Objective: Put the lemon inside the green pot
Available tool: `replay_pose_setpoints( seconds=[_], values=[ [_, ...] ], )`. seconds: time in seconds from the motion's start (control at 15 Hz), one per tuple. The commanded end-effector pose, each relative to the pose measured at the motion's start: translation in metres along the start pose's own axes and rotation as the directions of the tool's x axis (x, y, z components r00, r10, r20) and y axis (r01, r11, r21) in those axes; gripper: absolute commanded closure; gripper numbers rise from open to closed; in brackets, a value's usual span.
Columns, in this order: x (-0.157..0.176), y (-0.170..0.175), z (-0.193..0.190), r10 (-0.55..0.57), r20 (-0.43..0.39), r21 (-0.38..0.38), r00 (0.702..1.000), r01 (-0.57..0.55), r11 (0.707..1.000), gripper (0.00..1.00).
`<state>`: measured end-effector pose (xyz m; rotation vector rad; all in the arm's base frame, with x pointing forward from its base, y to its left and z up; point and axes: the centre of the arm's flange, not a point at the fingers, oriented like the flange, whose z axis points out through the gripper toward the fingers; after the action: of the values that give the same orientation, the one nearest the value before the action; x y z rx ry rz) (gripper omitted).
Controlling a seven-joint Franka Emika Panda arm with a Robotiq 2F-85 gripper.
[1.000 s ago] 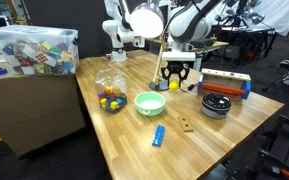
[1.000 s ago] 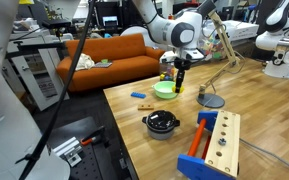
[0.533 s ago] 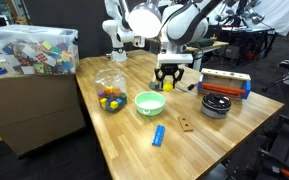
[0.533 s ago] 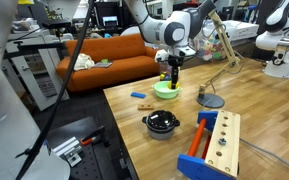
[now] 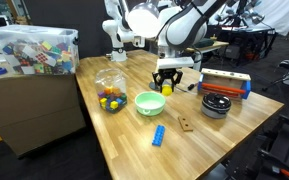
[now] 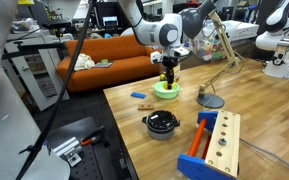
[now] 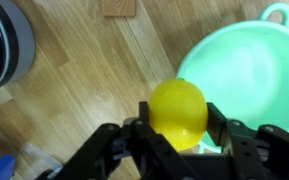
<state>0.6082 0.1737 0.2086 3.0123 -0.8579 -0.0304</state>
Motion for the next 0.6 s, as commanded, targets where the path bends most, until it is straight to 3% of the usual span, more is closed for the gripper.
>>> replay_pose_setpoints(
  seconds=[0.0, 0.33, 0.53],
  values=[
    [-0.01, 0.014, -0.004, -0.046, -0.029, 0.003, 0.999, 0.046, 0.999, 0.68],
    [-0.029, 0.001, -0.019, -0.132, -0.098, -0.002, 0.986, 0.133, 0.991, 0.68],
    [-0.041, -0.008, -0.027, -0.18, -0.078, -0.001, 0.981, 0.181, 0.983, 0.68]
  ],
)
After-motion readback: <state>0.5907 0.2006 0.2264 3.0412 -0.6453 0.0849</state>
